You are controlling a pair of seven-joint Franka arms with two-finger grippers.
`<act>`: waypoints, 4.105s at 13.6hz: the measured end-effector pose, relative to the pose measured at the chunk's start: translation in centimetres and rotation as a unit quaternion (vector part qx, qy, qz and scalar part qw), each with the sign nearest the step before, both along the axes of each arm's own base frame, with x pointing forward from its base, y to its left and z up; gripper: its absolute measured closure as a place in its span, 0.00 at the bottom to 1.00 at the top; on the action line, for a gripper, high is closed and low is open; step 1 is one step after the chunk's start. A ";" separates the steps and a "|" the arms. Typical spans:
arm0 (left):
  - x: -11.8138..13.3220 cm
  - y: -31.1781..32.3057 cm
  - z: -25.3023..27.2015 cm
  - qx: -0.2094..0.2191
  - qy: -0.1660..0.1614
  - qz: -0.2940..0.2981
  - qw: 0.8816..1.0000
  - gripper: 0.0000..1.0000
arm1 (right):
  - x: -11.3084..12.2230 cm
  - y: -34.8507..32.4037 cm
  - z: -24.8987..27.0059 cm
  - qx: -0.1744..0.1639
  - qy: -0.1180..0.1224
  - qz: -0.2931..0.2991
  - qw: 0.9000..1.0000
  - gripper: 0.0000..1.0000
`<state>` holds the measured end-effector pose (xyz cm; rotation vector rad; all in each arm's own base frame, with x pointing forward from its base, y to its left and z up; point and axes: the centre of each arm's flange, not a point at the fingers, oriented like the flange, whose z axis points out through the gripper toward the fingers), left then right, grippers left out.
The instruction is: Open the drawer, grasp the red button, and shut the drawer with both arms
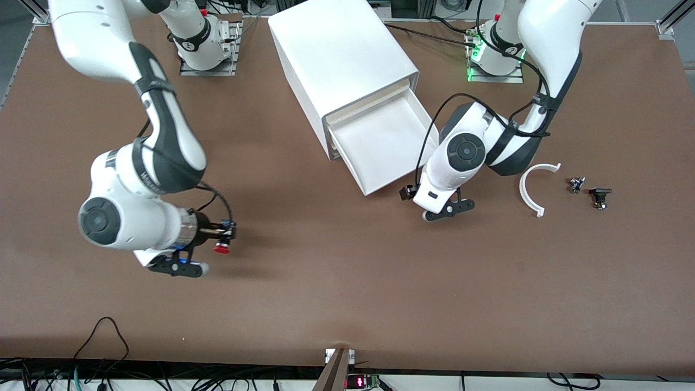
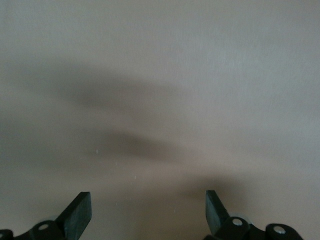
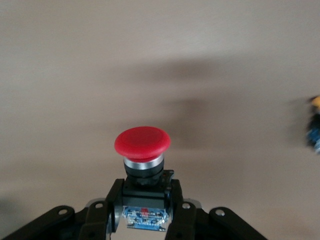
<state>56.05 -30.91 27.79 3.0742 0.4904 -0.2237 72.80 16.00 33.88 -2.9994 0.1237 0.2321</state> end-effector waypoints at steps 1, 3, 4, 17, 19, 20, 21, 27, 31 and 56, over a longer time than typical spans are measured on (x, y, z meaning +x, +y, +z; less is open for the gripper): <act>-0.9 -0.5 -0.1 0.003 0.004 0.007 1.000 0.00 | 0.3 -2.3 -2.2 -0.001 -0.007 0.009 1.000 0.59; -2.2 -0.8 0.2 0.013 0.008 0.031 0.999 0.00 | -0.1 -5.1 -6.9 -0.005 -0.011 0.023 1.000 0.59; -2.8 -0.8 0.3 0.017 0.009 0.044 0.999 0.00 | -0.7 -5.8 -8.9 -0.009 -0.011 0.027 1.000 0.59; -10.8 -8.5 1.0 0.030 0.046 0.072 0.996 0.00 | -2.2 -8.8 -13.3 -0.017 -0.005 0.021 1.000 0.33; -12.3 -9.9 1.5 0.032 0.050 0.074 0.995 0.00 | -1.4 -9.2 -11.7 -0.020 -0.025 0.022 0.999 0.13; -12.9 -10.4 1.6 0.034 0.052 0.075 0.995 0.00 | -0.6 -9.4 -10.1 -0.031 -0.043 0.030 0.998 0.04; -13.2 -10.7 1.6 0.035 0.054 0.074 0.995 0.00 | 0.0 -9.6 -8.2 -0.043 -0.061 0.039 0.996 0.00; -15.5 -11.9 1.3 0.037 0.065 0.060 0.995 0.00 | -0.5 -12.0 2.3 -0.067 -0.080 0.048 0.993 0.00; -16.1 -12.3 1.3 0.035 0.071 0.060 0.995 0.00 | -3.6 -12.7 11.2 -0.079 -0.057 0.036 0.995 0.00; -2.8 -0.2 18.7 0.016 0.033 -0.053 0.998 0.00 | -20.1 -11.9 27.0 -0.072 -0.102 0.007 0.992 0.00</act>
